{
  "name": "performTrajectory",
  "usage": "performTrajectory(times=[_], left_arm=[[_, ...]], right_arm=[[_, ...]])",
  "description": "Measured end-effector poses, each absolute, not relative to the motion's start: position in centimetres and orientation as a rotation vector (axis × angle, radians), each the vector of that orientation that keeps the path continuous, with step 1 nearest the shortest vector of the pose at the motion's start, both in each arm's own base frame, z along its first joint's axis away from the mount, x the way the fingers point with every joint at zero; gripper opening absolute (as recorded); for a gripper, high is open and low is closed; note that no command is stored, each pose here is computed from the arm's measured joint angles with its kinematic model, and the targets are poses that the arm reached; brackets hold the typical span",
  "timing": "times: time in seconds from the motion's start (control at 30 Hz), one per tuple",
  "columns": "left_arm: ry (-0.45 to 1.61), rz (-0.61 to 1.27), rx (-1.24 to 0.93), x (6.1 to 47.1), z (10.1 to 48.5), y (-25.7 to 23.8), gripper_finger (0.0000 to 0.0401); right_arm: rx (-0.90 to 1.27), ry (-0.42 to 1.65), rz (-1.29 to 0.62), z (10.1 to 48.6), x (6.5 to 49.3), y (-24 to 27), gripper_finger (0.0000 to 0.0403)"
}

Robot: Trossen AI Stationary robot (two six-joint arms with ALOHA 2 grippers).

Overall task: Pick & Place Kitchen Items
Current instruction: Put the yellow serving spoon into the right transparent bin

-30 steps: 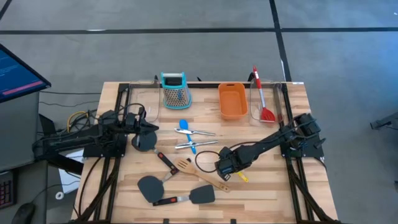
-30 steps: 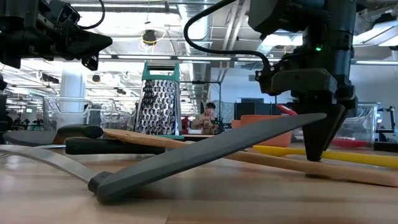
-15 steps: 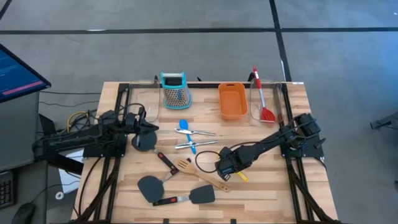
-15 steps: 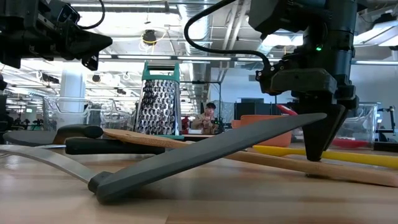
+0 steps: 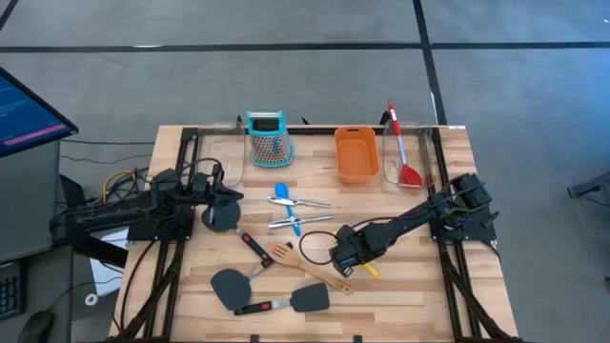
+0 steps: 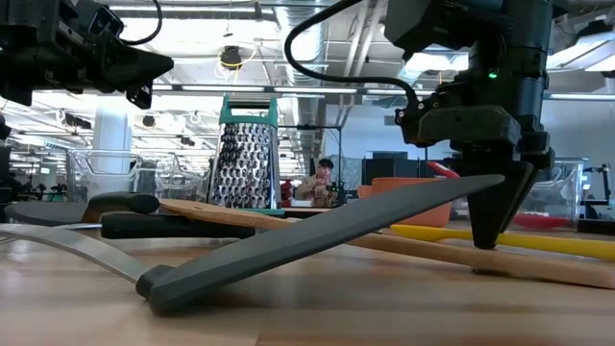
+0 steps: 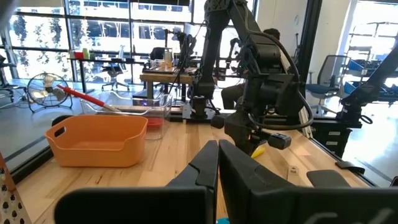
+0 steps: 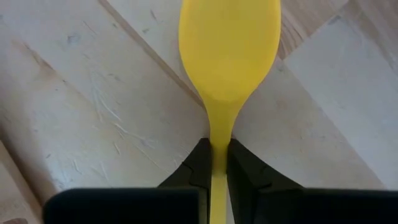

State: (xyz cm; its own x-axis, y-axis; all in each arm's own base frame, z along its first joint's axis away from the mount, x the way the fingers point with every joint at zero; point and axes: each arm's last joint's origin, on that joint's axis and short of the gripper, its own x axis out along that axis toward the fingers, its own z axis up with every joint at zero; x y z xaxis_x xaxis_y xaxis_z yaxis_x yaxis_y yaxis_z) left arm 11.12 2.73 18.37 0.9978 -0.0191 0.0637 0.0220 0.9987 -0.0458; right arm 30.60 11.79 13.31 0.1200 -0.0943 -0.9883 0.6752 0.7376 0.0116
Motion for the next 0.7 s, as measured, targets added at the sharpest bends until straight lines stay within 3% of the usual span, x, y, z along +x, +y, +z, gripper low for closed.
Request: performTrajectory(times=[0.23,0.47,0.7], left_arm=[[-0.063,-0.021,-0.047,11.1,18.4,2.7,0.0003],[-0.064,-0.021,-0.046,11.1,18.4,2.7,0.0003],[-0.063,-0.021,-0.047,11.1,18.4,2.7,0.0003]], right_arm=[[0.523,1.265,-0.543,14.6,30.9,11.8,0.0017],[0.481,1.066,-0.435,18.9,31.1,11.0,0.0017],[0.383,0.869,-0.466,24.2,29.3,9.0,0.0017]])
